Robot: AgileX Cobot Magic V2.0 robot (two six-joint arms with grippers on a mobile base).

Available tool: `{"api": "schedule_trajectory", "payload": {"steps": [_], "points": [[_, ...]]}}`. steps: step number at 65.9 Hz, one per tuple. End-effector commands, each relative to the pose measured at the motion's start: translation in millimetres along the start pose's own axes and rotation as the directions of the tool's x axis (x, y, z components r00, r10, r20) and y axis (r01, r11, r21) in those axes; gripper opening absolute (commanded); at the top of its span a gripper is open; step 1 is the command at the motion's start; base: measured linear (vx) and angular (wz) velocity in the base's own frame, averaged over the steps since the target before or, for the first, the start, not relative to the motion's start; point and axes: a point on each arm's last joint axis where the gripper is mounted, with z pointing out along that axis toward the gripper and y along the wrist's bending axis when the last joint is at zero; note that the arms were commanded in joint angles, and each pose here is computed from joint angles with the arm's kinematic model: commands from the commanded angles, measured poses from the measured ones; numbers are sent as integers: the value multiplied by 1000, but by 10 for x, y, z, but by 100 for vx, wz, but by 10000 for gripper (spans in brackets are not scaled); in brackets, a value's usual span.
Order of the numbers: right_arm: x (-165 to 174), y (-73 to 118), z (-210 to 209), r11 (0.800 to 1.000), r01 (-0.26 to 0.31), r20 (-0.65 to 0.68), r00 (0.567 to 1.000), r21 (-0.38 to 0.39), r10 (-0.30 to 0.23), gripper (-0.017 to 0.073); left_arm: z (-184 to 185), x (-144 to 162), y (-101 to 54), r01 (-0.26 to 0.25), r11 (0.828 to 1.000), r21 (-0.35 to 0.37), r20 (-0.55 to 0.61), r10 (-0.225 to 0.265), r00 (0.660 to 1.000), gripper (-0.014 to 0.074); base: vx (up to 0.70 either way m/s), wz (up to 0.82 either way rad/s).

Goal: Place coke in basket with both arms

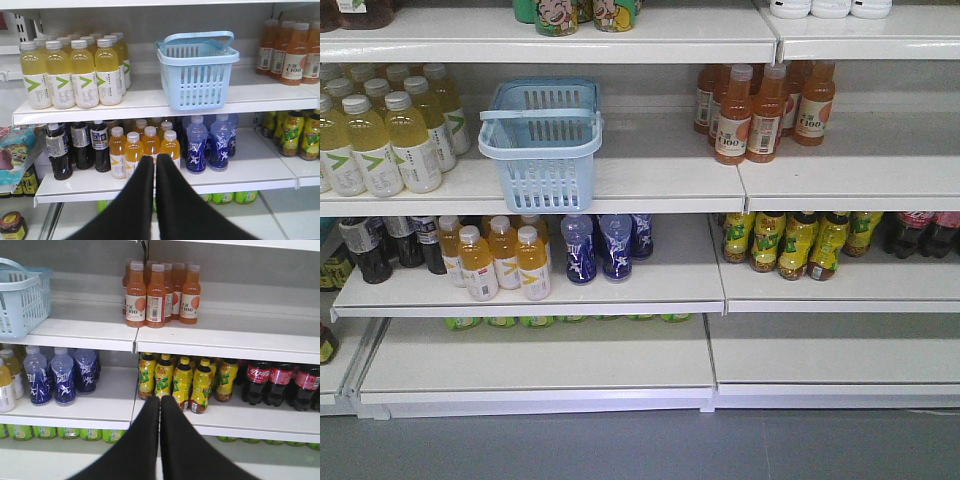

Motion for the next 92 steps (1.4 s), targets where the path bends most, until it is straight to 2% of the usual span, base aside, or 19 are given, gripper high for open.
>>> {"api": "schedule_trajectory", "payload": {"steps": [1, 92], "points": [[-52, -6, -7, 1000, 10, 80, 997, 11, -11, -2, -37, -151, -15, -1, 1000, 14, 111, 0, 994, -6, 4, 0], [-52, -6, -7, 1000, 10, 80, 997, 11, -11, -2, -37, -151, -15, -1, 1000, 14, 111, 0, 994, -6, 4, 0]]}}
